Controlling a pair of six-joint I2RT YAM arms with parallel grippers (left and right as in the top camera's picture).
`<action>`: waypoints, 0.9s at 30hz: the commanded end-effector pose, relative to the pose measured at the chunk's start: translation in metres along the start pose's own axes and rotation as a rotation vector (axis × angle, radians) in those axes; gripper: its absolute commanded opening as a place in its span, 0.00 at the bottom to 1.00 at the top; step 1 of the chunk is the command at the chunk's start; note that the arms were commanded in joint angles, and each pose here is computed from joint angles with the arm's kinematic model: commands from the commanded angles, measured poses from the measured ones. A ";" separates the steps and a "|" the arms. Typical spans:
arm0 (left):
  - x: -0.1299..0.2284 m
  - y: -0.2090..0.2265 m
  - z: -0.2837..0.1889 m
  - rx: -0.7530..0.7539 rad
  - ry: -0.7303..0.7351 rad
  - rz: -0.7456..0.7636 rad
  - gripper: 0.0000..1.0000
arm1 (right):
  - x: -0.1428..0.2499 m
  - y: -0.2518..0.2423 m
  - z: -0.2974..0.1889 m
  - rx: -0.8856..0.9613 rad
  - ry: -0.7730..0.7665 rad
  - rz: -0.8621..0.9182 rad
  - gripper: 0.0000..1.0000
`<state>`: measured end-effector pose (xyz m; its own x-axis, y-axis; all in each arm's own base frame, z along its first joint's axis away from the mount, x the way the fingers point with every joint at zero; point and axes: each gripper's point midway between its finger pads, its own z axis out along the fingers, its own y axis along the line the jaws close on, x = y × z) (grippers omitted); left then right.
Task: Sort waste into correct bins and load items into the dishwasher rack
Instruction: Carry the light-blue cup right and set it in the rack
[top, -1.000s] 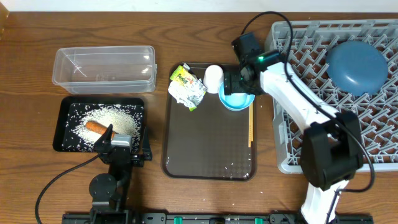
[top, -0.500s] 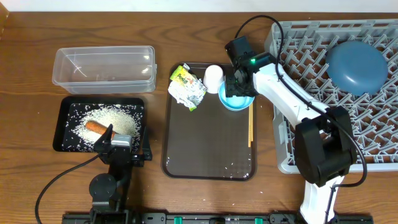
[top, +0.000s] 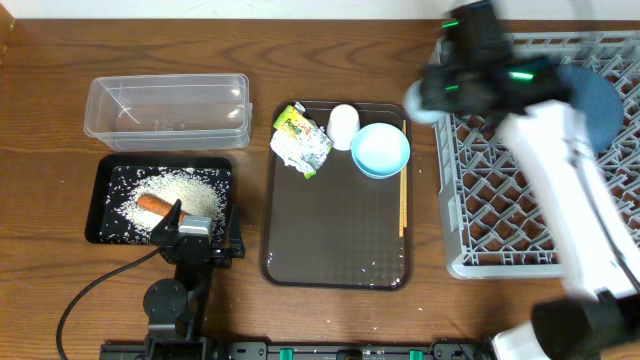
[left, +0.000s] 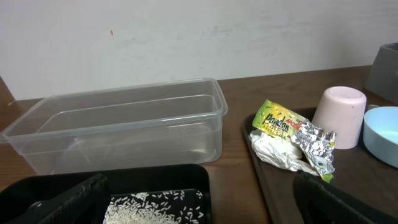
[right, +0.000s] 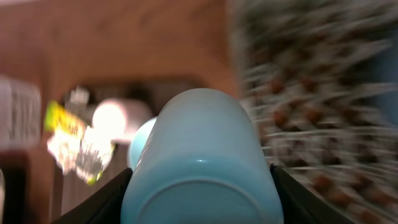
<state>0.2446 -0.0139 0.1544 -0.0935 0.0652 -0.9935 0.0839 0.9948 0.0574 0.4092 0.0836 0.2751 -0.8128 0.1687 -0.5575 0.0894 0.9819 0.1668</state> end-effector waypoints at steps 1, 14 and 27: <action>0.015 -0.002 0.001 0.009 0.044 0.005 0.96 | -0.013 -0.062 -0.025 0.092 -0.047 0.083 0.56; 0.015 -0.002 0.001 0.009 0.044 0.005 0.96 | 0.015 -0.306 -0.041 0.377 -0.018 0.662 0.57; 0.015 -0.002 0.001 0.009 0.044 0.005 0.96 | 0.050 -0.389 0.005 0.481 0.091 0.769 0.59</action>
<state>0.2446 -0.0139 0.1544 -0.0935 0.0656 -0.9935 0.0840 0.9948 0.0577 0.3395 -0.2809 0.1834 -0.4683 0.8075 -0.3587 0.8332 0.5387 0.1247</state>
